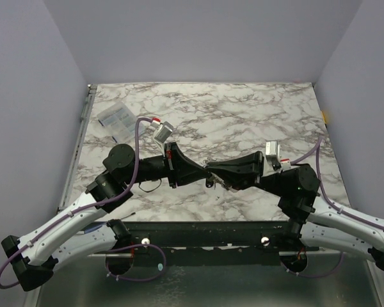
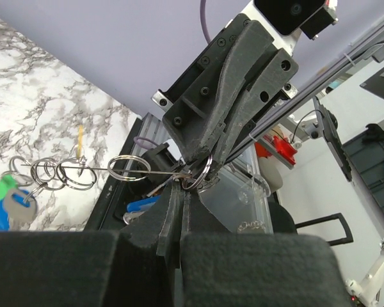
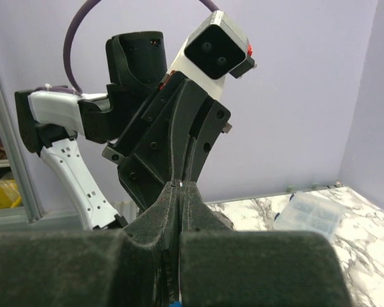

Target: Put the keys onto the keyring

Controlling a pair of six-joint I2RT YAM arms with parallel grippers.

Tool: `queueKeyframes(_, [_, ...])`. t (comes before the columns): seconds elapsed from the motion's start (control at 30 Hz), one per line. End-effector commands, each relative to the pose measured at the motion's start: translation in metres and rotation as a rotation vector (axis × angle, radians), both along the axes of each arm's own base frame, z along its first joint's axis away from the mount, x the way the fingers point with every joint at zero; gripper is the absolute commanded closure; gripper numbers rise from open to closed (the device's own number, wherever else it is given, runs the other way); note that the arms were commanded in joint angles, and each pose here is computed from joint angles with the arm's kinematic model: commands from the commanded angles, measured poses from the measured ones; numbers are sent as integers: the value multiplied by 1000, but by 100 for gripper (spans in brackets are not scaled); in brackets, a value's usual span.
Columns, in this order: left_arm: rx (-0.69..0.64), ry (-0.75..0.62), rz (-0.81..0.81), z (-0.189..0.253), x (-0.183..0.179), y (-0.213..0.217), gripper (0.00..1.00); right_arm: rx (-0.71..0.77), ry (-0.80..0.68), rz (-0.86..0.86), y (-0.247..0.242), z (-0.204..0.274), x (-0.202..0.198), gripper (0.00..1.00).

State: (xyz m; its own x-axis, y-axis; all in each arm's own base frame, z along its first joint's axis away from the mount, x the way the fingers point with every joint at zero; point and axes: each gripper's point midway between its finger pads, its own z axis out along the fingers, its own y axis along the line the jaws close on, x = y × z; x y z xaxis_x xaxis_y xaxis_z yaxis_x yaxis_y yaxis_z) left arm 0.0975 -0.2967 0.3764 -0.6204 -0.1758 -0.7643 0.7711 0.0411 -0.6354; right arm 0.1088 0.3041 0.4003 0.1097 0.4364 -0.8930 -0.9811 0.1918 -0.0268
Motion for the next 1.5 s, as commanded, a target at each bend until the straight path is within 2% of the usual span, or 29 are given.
queueKeyframes(0.0, [-16,-4,-15,1,-4,0,100,67,-29,61,0,13,-12,99])
queueKeyframes(0.03, [-15,-9,-13,1,-4,1,95,67,-25,58,-1,13,-12,99])
queueKeyframes(0.1, [-10,-21,-4,0,-4,3,78,62,-17,44,-4,11,-11,99])
queueKeyframes(0.17, [1,-41,8,0,-4,7,65,67,-12,31,-9,12,-11,99])
queueKeyframes(0.3, [-2,-91,26,4,-7,14,54,72,1,6,-17,13,-10,99])
queueKeyframes(0.73, [-62,-312,143,33,-2,36,58,111,34,17,-23,19,-13,99])
queueKeyframes(1.0, [-116,-398,120,35,-3,30,62,132,47,54,-19,19,-16,99])
queueKeyframes(1.23, [-146,-439,111,34,-6,31,64,145,45,77,-17,22,-18,99])
queueKeyframes(1.47, [-154,-422,98,26,-5,27,64,146,49,99,-12,23,-20,99])
